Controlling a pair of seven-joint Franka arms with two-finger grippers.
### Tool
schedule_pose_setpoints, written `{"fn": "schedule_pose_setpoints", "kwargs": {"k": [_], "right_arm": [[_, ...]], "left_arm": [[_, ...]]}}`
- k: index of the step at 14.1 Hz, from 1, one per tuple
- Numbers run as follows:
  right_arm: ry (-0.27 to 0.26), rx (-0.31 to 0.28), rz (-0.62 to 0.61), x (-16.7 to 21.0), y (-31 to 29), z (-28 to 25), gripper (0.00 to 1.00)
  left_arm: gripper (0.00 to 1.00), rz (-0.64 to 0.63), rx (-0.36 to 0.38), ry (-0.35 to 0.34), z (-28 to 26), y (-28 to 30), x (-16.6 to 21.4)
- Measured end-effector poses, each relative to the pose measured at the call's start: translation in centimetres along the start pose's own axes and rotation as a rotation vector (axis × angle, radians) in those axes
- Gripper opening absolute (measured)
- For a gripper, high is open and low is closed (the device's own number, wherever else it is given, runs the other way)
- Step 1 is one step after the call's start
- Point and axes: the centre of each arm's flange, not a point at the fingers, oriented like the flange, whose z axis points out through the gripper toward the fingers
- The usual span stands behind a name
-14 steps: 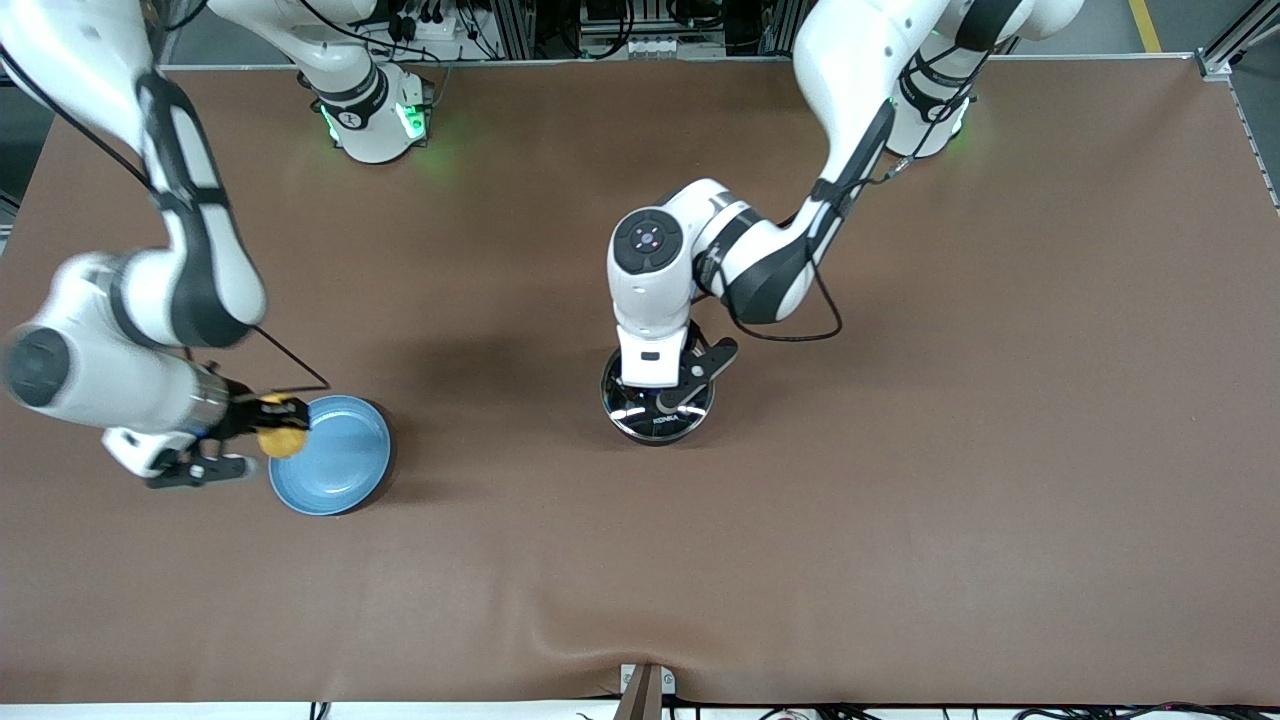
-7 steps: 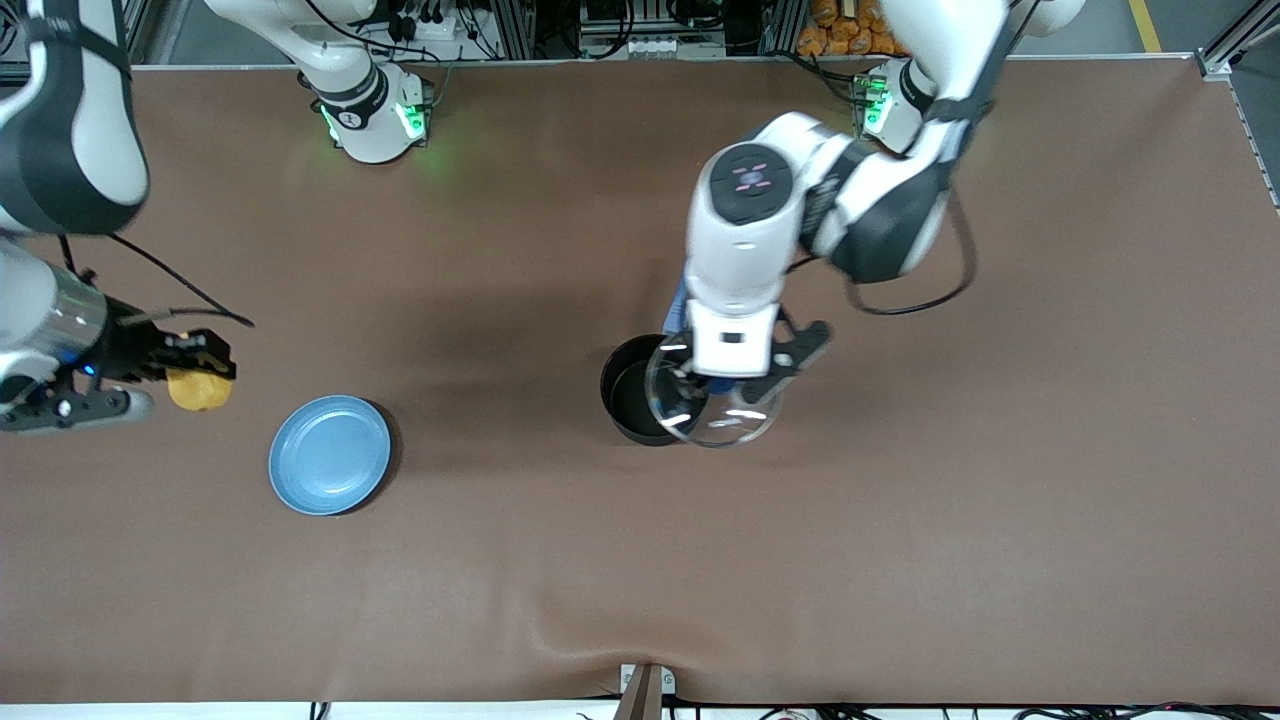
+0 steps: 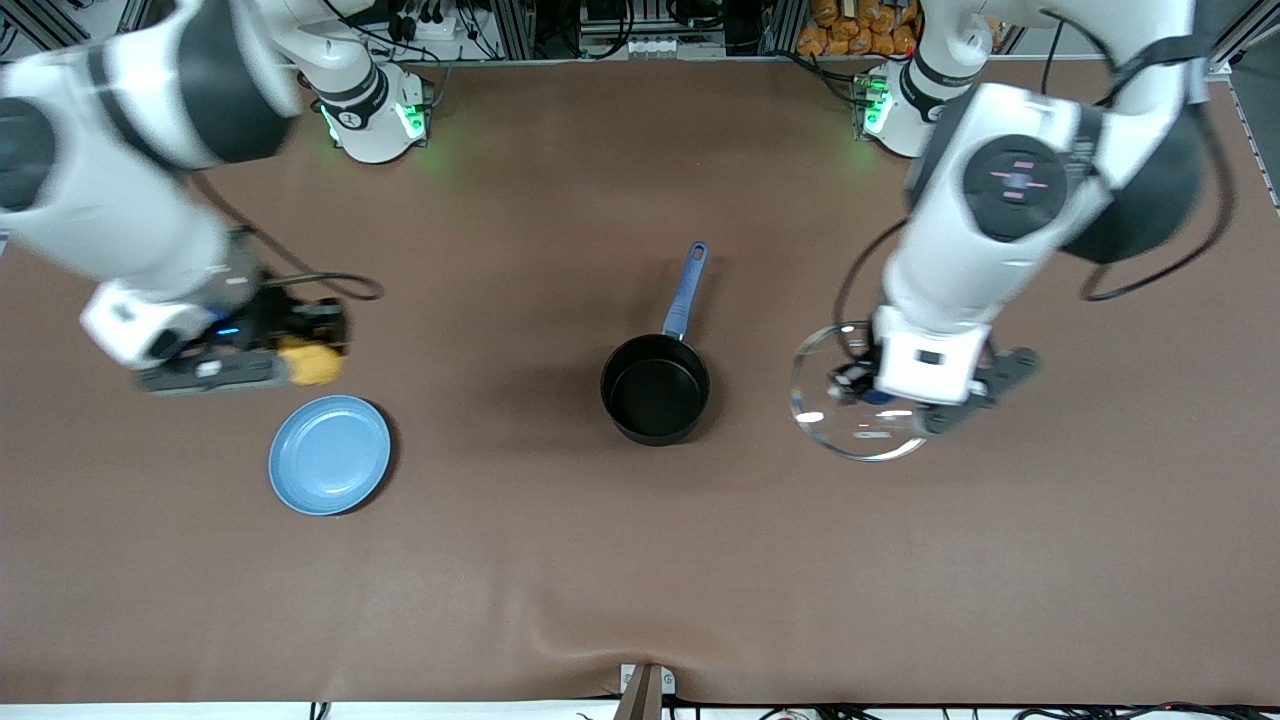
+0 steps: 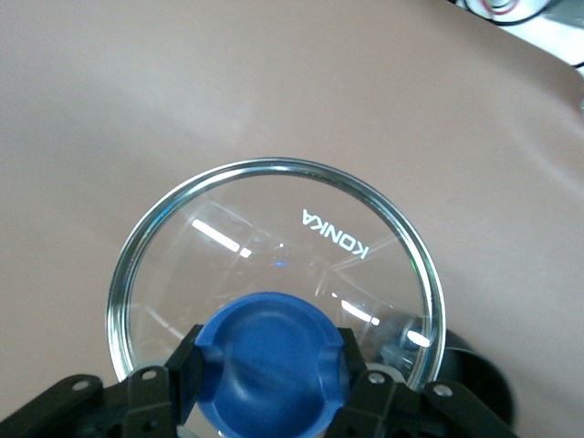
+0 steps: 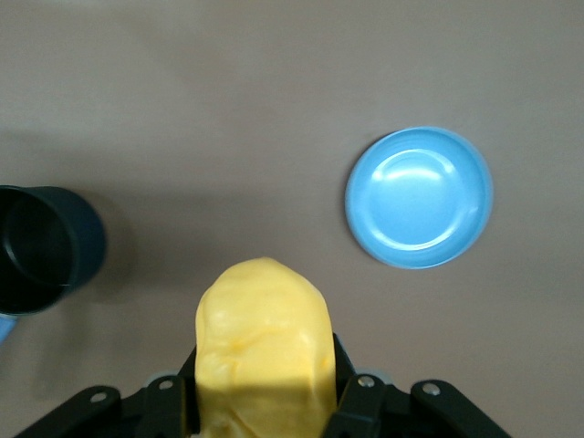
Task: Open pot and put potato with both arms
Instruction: 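Lift the lid aside with the left gripper while the right gripper lifts the potato, then lower the potato into the pot while the left gripper sets the lid down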
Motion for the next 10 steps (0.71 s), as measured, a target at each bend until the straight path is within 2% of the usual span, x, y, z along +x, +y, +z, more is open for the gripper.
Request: {"fn": "schedule_pose_setpoints", "kwargs": {"k": [2,5,7,10], "right_arm": [[0.006,-0.005,0.017,-0.6,-5.6,1.4,0.51],[0.029,0.006,0.016,-0.7,-11.9,4.0,0.51],[0.056,0.024,0.025,-0.6,-15.4,6.1,0.51],[0.067,0.037,0.020,-1.2,-20.2,10.2,0.51]], "left_arm": [[0.60,0.055,0.015,-0.031,0.2,-3.8,3.2],[0.60,0.028,0.011,-0.101,2.0,-8.6,7.0],[0.60,0.019,0.030,-0.140,4.0,-11.5,8.8],[0.60,-0.004,0.051,-0.183,7.3,-14.8,10.2]]}}
